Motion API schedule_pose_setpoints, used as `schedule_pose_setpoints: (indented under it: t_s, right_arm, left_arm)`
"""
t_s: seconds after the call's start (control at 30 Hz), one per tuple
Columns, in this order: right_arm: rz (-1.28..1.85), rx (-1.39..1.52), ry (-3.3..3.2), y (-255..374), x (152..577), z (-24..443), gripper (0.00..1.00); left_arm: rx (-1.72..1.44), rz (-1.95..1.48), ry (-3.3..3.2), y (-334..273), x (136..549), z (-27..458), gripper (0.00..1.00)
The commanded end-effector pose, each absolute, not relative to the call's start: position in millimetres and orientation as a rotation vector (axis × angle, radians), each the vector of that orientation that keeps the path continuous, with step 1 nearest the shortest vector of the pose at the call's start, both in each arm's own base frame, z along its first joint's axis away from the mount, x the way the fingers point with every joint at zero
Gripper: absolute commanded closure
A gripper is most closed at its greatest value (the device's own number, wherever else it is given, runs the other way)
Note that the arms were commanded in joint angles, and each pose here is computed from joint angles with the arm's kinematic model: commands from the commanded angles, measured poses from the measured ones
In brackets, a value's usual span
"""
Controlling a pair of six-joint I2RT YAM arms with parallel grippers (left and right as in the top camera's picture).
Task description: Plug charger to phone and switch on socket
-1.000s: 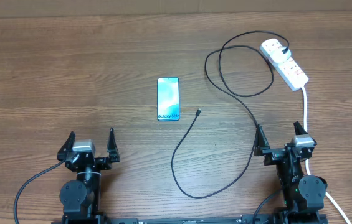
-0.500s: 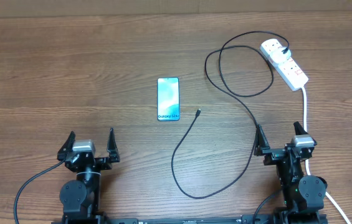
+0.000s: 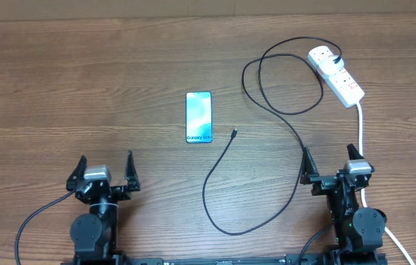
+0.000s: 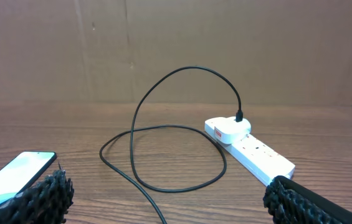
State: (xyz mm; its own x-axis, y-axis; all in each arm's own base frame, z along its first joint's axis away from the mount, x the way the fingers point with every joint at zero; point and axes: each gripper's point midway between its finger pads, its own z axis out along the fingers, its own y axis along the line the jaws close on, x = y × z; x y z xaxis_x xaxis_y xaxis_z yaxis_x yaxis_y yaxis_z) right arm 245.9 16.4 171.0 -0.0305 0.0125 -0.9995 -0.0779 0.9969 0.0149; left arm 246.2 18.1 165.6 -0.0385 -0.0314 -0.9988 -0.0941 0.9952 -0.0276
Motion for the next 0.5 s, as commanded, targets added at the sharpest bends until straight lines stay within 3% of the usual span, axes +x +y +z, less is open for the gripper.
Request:
schedule_pose_setpoints:
  t_s: [0.0, 0.17, 0.27, 0.47]
  right_arm:
    - [0.072, -0.045, 1.596, 16.1, 246.0, 169.5, 0.0]
    - [0.072, -0.045, 1.596, 16.1, 246.0, 169.5, 0.0]
    - [0.072, -0.045, 1.596, 16.1, 246.0, 169.5, 0.0]
    - [0.072, -0.045, 1.596, 16.1, 246.0, 169.5, 0.0]
  left_arm:
    - [-0.111, -0.084, 1.557, 5.9, 246.8, 177.4, 0.0]
    - [-0.028, -0.732, 1.582, -71.2, 229.9, 183.7, 0.0]
    - [-0.02, -0.812, 1.495, -76.7, 225.0, 207.7, 0.0]
    - [0.14, -0.747, 1.069, -74.7, 189.7, 302.3, 0.0]
